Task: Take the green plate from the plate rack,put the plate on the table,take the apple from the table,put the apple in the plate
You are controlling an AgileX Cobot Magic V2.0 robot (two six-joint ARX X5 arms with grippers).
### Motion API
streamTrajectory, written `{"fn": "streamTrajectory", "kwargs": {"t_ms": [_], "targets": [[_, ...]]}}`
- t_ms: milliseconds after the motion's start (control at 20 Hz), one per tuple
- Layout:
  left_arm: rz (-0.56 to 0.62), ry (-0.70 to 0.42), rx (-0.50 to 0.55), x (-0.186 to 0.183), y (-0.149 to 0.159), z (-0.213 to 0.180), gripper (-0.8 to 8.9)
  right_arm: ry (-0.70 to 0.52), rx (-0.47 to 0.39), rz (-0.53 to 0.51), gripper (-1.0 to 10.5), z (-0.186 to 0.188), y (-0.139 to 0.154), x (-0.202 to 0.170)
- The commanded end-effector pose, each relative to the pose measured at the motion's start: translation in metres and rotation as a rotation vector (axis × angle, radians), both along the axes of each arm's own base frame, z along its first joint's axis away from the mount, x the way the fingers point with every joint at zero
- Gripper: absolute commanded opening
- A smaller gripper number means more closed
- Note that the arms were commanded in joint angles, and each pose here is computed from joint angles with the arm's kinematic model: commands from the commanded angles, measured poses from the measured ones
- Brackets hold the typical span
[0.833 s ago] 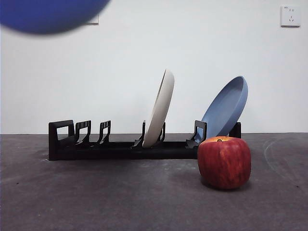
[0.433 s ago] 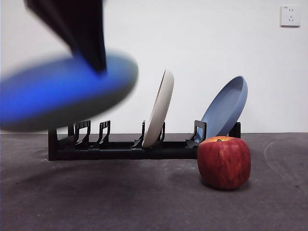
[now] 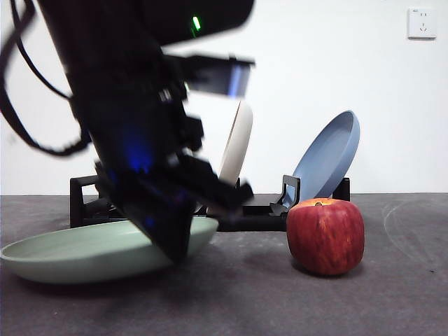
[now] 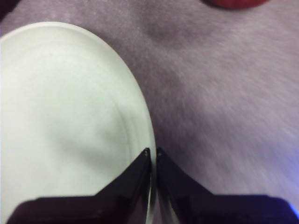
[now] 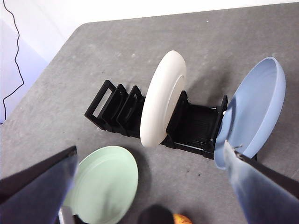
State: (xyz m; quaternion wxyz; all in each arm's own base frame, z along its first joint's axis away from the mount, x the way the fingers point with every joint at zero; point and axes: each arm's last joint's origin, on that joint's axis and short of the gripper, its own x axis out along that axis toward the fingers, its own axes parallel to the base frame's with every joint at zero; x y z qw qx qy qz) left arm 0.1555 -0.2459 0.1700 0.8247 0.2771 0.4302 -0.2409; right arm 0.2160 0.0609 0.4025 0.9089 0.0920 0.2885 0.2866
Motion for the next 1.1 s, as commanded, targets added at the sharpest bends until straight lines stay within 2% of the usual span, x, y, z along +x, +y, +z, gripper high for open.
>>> {"fn": "streamTrajectory", "kwargs": {"t_ms": [50,300,450,800,900,1000,1100], "targets": [[-0.013,0.072,0.003,0.002,-0.002,-0.015,-0.09,-0.005,-0.005,0.004,5.6,0.000,0.000,0.000],[-0.012,0.086,-0.024,0.004,0.000,-0.008,0.12,-0.001,-0.006,0.004,5.6,0.000,0.000,0.000],[0.010,0.096,-0.062,0.008,0.005,-0.001,1.90,-0.001,-0.006,0.004,5.6,0.000,0.000,0.000],[0.060,0.139,-0.070,0.018,0.019,0.003,1.98,0.011,-0.009,0.005,5.6,-0.001,0.000,0.000],[0.068,0.111,-0.096,0.018,0.023,0.023,1.98,0.029,-0.032,0.017,5.6,-0.003,0.000,-0.002],[0.065,0.053,-0.157,0.015,0.027,0.063,1.98,0.053,-0.071,0.040,5.6,-0.007,-0.001,-0.005],[0.031,-0.016,-0.312,0.007,0.035,0.124,1.99,0.095,-0.097,0.054,5.6,-0.011,-0.002,-0.008]]}}
